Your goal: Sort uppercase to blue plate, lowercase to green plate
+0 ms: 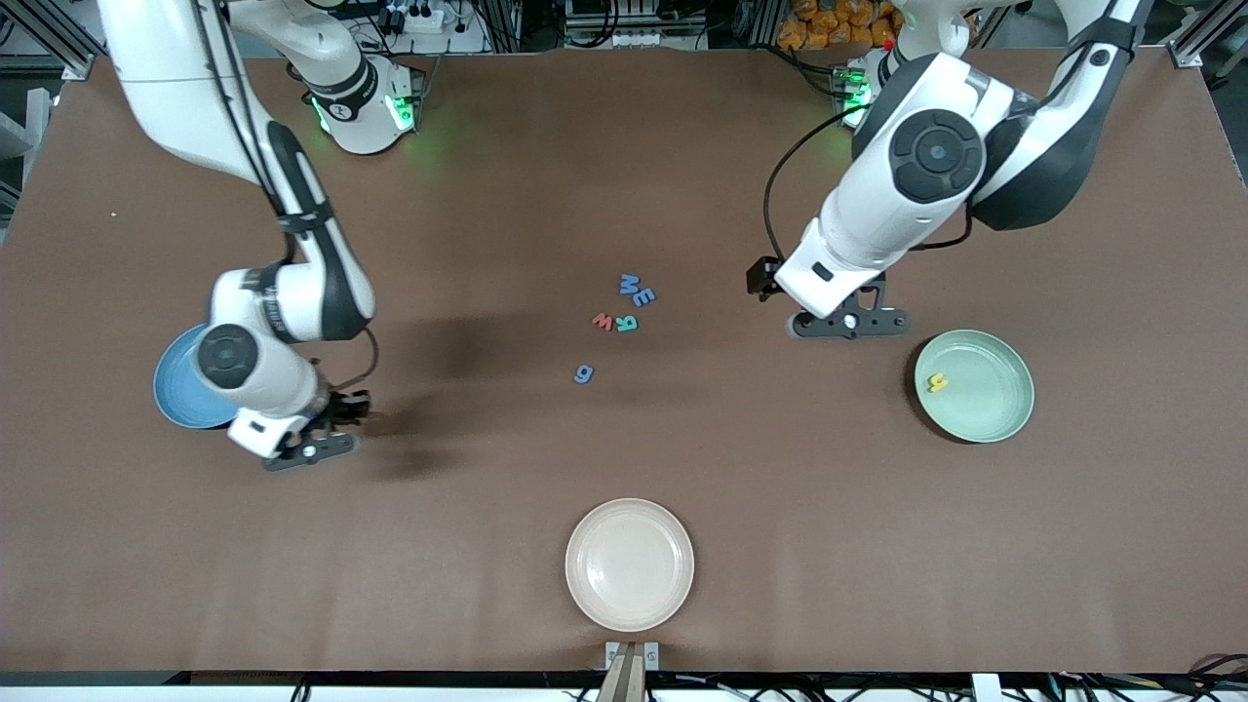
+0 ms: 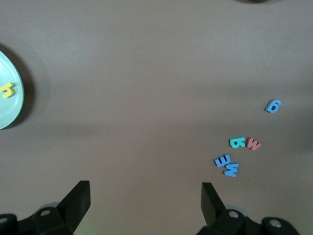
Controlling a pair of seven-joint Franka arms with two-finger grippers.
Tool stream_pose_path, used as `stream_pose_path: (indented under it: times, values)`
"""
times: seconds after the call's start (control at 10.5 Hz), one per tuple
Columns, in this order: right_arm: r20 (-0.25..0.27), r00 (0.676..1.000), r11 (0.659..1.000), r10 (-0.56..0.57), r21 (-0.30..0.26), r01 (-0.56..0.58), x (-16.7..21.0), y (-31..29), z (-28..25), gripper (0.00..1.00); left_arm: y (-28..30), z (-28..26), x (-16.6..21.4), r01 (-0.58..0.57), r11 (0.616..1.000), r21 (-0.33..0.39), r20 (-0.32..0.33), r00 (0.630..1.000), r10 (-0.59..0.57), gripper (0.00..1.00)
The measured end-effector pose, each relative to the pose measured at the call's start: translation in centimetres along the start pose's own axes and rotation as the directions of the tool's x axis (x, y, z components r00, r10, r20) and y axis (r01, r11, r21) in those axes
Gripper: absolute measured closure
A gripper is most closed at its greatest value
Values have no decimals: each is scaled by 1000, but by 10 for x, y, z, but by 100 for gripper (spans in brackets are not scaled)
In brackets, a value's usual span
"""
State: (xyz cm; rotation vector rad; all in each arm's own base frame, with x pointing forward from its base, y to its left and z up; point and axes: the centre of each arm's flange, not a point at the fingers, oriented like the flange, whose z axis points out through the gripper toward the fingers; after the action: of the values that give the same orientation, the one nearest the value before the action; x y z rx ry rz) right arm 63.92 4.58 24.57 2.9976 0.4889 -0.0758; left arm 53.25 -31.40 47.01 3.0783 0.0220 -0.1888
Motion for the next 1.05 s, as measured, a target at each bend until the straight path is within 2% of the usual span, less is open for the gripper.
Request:
stream_pose_path:
  times: [0.29,0.48,0.76,1.05]
  values:
    - [29,996,996,-84,-35,85,-25,76,-12,64,18,16,-7,-26,999,-36,-43,999,24,0]
    - [64,989,990,-133,-34,136,-48,119,-5,64,32,33,-16,-45,998,-39,-62,997,42,0]
    - [119,977,984,-176,11,176,-91,172,26,64,71,44,-37,-148,989,-2,-127,981,147,0]
    - [120,966,973,-227,79,219,-123,210,64,64,106,59,-60,-140,990,-14,-133,982,137,0]
